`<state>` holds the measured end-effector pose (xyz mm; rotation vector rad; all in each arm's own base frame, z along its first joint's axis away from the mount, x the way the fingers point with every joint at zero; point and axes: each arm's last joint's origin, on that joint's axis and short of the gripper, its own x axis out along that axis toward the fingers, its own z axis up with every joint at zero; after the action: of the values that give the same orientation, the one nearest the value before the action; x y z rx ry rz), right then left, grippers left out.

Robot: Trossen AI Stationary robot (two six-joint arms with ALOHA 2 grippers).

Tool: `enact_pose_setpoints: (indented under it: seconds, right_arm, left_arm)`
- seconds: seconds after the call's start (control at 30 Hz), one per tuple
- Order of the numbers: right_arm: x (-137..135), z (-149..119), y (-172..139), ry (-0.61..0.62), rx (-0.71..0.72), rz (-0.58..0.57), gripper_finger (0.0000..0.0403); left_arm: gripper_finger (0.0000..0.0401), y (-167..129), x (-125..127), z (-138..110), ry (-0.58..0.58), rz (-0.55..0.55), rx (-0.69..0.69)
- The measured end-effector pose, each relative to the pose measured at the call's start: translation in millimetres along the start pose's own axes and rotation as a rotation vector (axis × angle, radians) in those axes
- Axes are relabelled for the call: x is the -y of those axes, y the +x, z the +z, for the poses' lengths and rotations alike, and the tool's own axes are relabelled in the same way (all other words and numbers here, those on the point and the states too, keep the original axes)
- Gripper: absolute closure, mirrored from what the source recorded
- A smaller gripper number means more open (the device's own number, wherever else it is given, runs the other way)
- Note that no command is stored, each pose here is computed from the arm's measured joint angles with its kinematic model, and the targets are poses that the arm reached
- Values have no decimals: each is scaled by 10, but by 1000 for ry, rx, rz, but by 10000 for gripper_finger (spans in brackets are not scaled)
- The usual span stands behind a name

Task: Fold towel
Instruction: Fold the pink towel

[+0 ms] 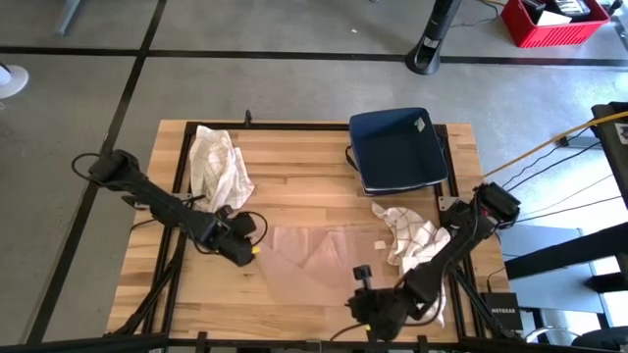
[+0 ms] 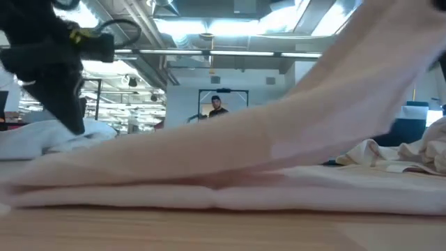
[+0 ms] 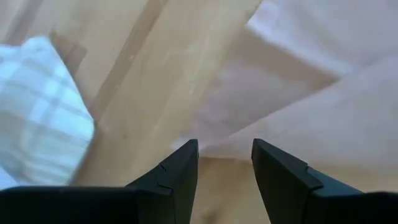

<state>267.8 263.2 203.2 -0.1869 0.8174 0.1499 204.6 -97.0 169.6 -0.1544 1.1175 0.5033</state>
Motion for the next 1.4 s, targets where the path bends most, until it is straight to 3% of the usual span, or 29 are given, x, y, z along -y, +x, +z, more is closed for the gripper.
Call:
enact_pose_setpoints:
  seconds: [0.2,0.5,0.67,1.17,1.27,1.4]
  right_arm:
    - [-72,-93,-51,25,-50,3,401]
    - [-77,-103,-57,45,-53,-4,401]
    - [-77,-101,-56,48,-52,-4,401]
    - [-74,-101,-55,48,-52,-5,402]
    - [-74,-101,-55,48,-52,-6,402]
    - [-70,-99,-56,47,-44,-21,402]
  left_arm:
    - [258,36,9,-46,336,-53,-57]
    - [258,77,24,-21,592,-54,-26]
    - [258,166,78,-29,624,-93,24]
    - [259,269,42,-140,678,-137,-64]
    - [281,272,39,-148,640,-136,-69]
    - [358,258,62,-121,597,-146,-56]
